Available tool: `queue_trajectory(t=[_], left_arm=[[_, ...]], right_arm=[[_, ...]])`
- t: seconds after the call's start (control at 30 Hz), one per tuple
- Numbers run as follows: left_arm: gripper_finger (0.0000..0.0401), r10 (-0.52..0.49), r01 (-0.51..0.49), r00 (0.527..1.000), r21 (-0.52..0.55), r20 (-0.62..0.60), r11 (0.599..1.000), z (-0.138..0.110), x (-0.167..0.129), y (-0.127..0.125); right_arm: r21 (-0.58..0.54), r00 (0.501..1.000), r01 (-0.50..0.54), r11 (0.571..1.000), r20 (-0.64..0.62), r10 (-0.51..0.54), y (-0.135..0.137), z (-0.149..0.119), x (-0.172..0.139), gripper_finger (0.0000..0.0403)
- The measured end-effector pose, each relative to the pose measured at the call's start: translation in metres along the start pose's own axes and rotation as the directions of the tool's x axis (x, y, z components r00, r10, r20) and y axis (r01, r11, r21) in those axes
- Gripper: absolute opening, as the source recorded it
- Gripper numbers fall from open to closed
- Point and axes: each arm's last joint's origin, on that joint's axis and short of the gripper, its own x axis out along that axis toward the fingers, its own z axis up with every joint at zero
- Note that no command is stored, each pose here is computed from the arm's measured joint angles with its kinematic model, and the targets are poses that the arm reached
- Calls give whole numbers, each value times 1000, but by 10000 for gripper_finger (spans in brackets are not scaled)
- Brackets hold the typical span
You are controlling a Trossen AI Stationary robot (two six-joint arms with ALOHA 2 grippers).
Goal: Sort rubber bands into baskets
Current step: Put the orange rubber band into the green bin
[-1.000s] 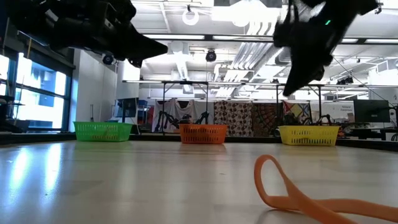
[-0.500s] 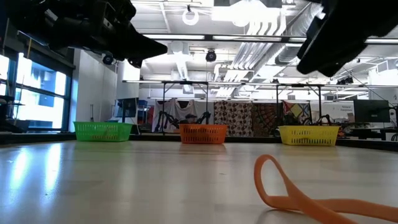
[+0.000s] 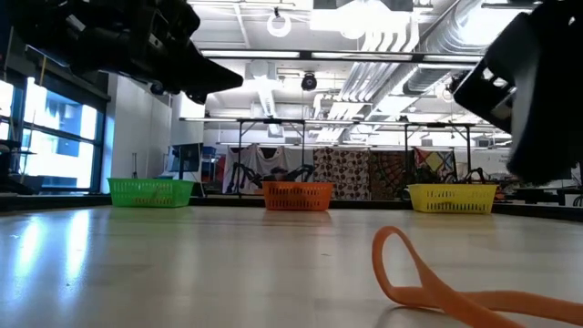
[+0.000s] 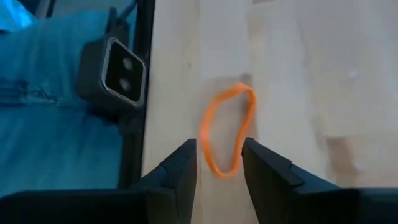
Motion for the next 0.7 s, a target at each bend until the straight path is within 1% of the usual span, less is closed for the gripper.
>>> queue_trajectory(t=[0.13,0.23,0.33,0.47,0.7], left_arm=[[0,0,0,1000,7,-5,1000,-1,0,0],[0,1,-1,1000,7,-4,1000,0,0,0],[0,1,-1,1000,7,-3,1000,0,0,0],[0,0,0,1000,7,-3,1000,0,0,0],[0,1,-1,1000,7,-3,1000,0,0,0]], right_arm=[[31,1000,-5,999,-13,5,7,-2,9,119],[47,998,24,999,-63,-21,7,-13,15,119],[54,995,19,998,-100,-13,9,-21,21,119],[46,992,17,999,-123,-11,10,-26,24,119],[2,990,68,998,-127,-67,7,-28,24,110]])
